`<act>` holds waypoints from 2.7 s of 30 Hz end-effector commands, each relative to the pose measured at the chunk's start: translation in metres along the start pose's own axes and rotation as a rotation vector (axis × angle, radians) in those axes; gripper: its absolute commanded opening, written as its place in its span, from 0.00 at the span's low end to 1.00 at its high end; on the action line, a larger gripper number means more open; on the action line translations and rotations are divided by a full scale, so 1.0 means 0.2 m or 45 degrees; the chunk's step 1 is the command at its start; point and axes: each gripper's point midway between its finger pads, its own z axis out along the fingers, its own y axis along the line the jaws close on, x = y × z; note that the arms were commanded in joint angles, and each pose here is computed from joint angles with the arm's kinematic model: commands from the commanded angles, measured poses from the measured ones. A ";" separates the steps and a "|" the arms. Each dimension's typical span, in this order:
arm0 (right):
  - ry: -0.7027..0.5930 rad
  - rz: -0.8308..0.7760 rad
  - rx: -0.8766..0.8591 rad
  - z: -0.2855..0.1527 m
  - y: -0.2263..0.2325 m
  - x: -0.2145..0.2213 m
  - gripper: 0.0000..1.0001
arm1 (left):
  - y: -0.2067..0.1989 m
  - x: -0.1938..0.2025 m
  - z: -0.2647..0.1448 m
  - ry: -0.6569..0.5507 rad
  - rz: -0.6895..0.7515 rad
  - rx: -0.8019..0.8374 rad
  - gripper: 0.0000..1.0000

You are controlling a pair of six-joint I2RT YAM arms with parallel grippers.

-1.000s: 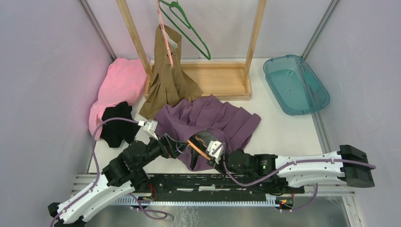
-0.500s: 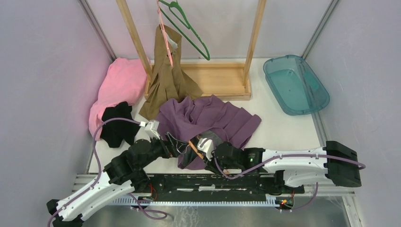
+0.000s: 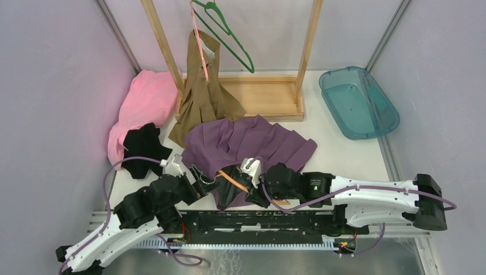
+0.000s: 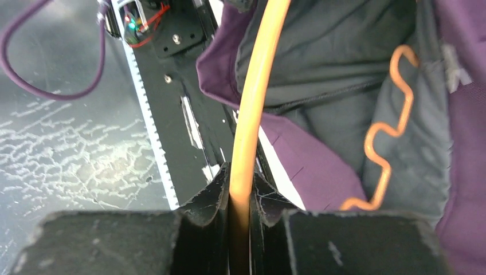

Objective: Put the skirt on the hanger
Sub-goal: Hang the skirt on the hanger.

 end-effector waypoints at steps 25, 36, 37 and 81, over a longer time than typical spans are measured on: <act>-0.038 -0.023 -0.044 0.22 0.05 -0.18 0.01 | -0.35 -0.18 -0.32 -0.016 0.125 0.035 0.99; -0.104 -0.132 -0.075 0.31 0.17 -0.23 0.01 | -0.08 -0.10 -0.22 0.052 0.200 -0.228 0.99; -0.099 -0.138 -0.062 0.33 0.17 -0.22 0.01 | -0.05 -0.09 -0.21 0.075 0.218 -0.269 0.99; -0.229 -0.435 -0.007 0.32 0.26 -0.37 0.03 | 0.11 0.02 -0.05 0.317 0.421 -0.549 0.03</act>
